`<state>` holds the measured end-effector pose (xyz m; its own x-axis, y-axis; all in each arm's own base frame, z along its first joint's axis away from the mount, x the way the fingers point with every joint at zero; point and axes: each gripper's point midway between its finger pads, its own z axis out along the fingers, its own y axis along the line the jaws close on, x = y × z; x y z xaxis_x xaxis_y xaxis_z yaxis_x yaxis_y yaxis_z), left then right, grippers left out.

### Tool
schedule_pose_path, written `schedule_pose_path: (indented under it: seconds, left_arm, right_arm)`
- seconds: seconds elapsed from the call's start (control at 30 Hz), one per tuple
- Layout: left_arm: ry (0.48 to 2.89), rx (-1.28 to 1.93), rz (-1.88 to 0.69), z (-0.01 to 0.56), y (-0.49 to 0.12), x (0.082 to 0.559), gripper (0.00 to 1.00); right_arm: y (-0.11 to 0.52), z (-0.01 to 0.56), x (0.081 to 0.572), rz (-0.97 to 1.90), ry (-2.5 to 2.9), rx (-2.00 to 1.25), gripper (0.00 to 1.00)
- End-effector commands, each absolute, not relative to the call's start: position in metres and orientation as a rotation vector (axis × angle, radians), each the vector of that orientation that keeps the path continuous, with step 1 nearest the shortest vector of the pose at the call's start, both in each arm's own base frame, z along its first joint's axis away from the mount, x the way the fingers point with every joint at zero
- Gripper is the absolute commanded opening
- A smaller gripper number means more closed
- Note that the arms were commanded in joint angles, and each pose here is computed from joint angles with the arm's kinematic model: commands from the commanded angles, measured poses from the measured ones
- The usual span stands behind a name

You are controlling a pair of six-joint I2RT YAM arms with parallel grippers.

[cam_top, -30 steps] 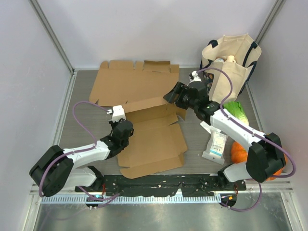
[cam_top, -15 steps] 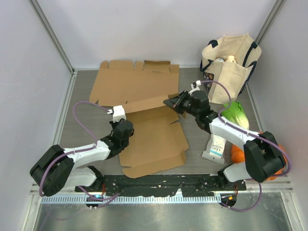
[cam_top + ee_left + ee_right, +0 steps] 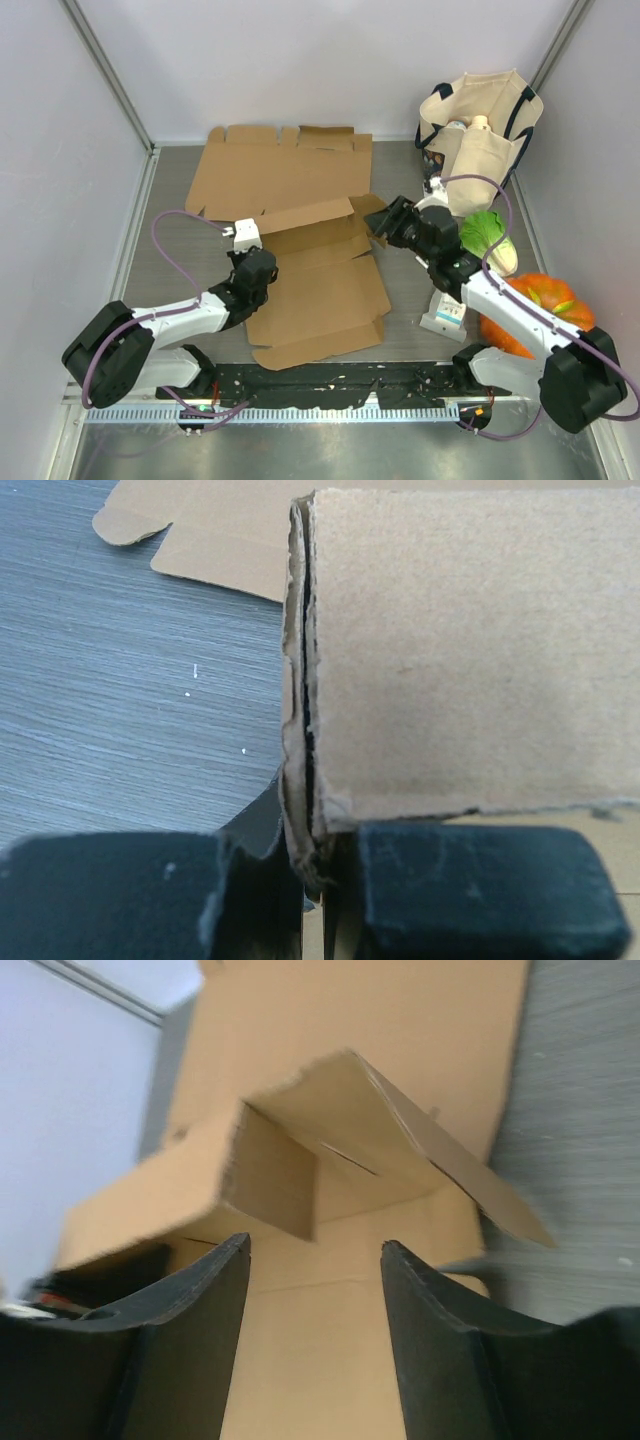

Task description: Fold the paper box

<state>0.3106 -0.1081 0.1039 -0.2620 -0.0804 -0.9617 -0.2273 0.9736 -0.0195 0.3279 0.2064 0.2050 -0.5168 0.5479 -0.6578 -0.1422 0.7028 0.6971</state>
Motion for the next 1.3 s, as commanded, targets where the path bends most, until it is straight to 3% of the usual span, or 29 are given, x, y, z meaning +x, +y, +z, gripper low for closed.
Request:
schedule_pose_path:
  seconds: [0.0,0.03,0.4,0.77,1.07,1.27]
  left_arm:
    - [1.788,-0.281,0.117,0.119,-0.109,0.317,0.00]
    - [1.788,-0.283,0.119,0.119,-0.108,0.318,0.00]
    - [1.793,-0.270,0.120,0.117,-0.110,0.317,0.00]
    - [1.792,-0.275,0.111,0.118,-0.110,0.318,0.00]
    - [1.792,-0.276,0.110,0.118,-0.111,0.318,0.00]
    - [1.794,-0.274,0.101,0.118,-0.112,0.318,0.00]
  right_arm:
    - [0.187,0.137,0.298,0.529,2.078,0.156,0.55]
    - [0.191,0.131,0.294,0.500,2.078,0.125,0.42]
    - [0.200,0.081,0.322,0.347,2.015,0.311,0.01]
    - [0.175,0.015,0.299,0.224,2.093,0.491,0.01]
    - [0.185,0.055,0.326,0.245,1.950,0.413,0.02]
    - [0.188,0.051,0.336,0.261,1.889,0.430,0.02]
